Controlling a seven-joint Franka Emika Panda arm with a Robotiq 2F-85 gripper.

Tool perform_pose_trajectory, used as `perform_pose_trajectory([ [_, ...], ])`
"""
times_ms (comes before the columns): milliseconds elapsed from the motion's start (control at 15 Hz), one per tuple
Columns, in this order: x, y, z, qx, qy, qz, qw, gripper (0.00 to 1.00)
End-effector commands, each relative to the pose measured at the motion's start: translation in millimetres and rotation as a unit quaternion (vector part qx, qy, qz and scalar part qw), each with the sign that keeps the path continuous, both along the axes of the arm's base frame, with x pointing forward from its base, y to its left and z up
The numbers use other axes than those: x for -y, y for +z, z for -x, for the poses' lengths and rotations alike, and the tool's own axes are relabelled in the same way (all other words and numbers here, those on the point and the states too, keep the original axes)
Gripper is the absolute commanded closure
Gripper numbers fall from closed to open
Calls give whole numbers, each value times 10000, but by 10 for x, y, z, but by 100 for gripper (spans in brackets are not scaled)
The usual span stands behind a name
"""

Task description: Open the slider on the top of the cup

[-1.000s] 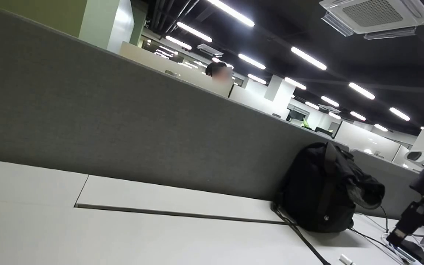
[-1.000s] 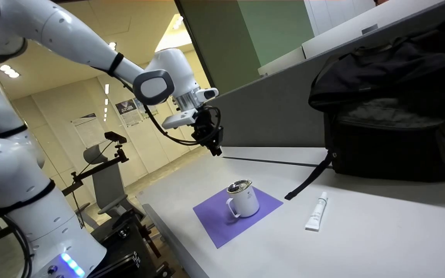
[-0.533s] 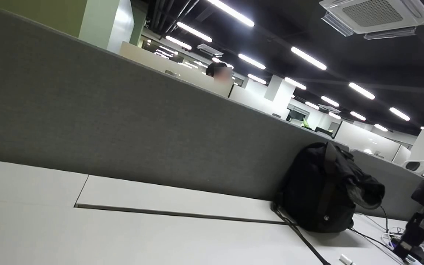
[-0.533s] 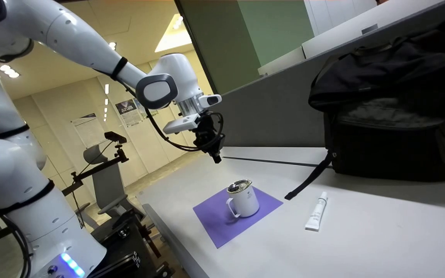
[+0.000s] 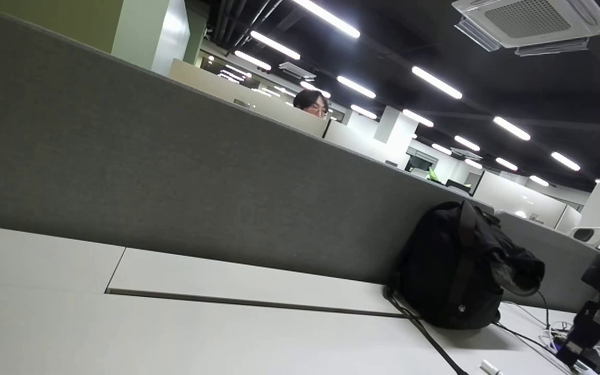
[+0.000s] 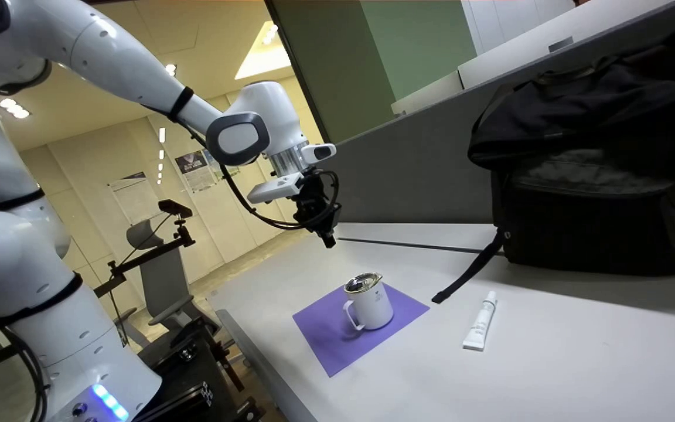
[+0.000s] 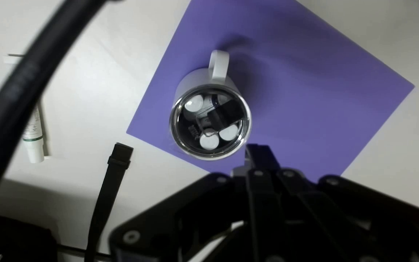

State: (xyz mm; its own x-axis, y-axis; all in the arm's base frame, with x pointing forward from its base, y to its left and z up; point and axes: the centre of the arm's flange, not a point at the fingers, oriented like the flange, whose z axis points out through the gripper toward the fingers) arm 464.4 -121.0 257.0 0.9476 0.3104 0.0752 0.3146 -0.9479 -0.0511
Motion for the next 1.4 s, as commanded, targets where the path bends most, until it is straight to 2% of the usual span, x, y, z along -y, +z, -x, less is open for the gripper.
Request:
perform_pose_trajectory([
  [0,0,0,0,0,0,0,10000,99],
  [67,9,-1,4,247,-166,144,9995,100],
  [267,65,-102,-102,398,-252,390,9981,100],
  [800,131,-499,-172,-7,-423,599,9973,100],
  [1333,51,-686,-247,-5,-301,458,9985,100],
])
